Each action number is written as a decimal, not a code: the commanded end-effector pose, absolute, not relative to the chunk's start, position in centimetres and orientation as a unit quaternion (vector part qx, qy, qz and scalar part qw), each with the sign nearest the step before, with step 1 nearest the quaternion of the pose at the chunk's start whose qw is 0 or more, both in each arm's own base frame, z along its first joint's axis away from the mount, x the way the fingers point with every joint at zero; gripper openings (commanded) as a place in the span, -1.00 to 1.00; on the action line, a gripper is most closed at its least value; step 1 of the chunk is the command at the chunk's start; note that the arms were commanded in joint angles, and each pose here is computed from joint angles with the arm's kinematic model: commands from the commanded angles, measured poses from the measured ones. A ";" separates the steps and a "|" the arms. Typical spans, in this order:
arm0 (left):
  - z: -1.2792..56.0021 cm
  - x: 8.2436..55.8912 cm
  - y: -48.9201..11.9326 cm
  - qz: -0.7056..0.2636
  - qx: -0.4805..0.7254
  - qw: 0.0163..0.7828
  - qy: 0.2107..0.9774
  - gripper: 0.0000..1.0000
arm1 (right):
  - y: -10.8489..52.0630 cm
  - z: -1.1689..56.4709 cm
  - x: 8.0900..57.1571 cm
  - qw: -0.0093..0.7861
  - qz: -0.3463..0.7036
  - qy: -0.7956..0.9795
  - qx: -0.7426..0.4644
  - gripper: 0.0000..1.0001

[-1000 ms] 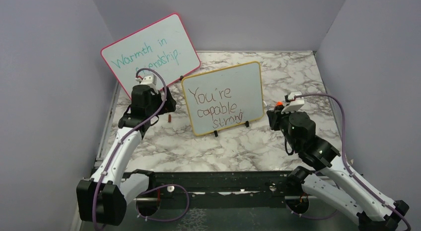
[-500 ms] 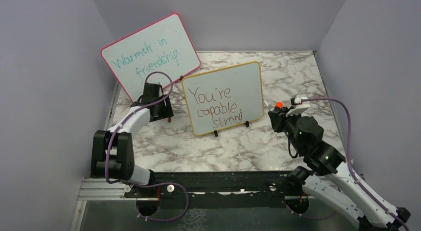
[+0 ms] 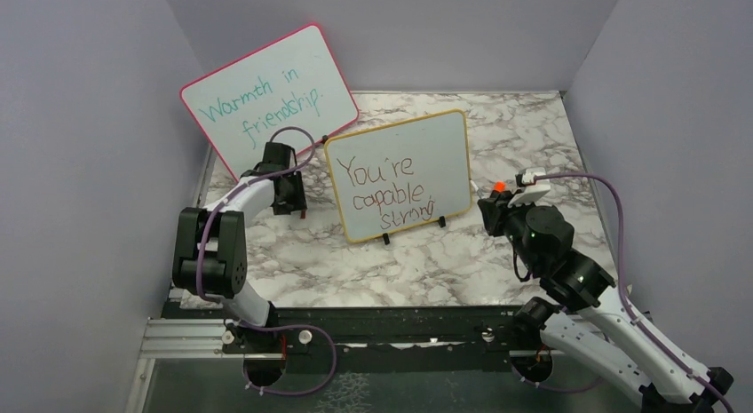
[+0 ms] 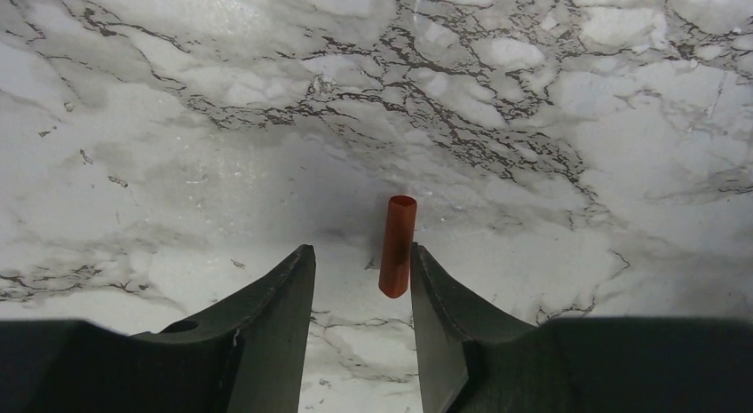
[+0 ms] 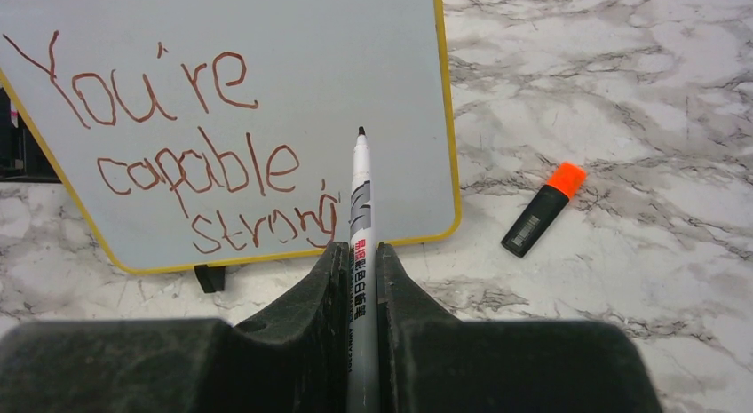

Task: Write a sentence on the whiteboard
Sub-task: Close the whiteboard marker at the center of the board.

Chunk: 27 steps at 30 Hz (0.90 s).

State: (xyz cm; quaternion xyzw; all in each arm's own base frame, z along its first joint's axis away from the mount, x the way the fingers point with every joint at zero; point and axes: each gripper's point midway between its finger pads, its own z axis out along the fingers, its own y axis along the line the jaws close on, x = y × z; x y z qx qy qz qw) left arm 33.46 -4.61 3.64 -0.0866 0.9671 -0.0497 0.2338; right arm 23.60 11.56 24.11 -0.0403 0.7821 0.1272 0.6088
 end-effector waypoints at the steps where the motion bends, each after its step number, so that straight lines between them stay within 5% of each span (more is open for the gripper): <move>1: 3.4 33.6 -5.4 -0.063 -0.067 0.218 0.972 -0.14 | 11.6 23.9 23.9 0.609 0.125 0.782 -0.042 -0.99; 10: 1.9 33.2 -6.0 -0.061 -0.047 0.191 0.979 -0.29 | 11.8 23.6 24.0 0.606 0.123 0.785 -0.045 -0.99; 27: 2.8 31.9 -6.9 -0.085 -0.031 0.189 0.978 -0.96 | 12.0 23.7 23.9 0.605 0.126 0.784 -0.052 -0.99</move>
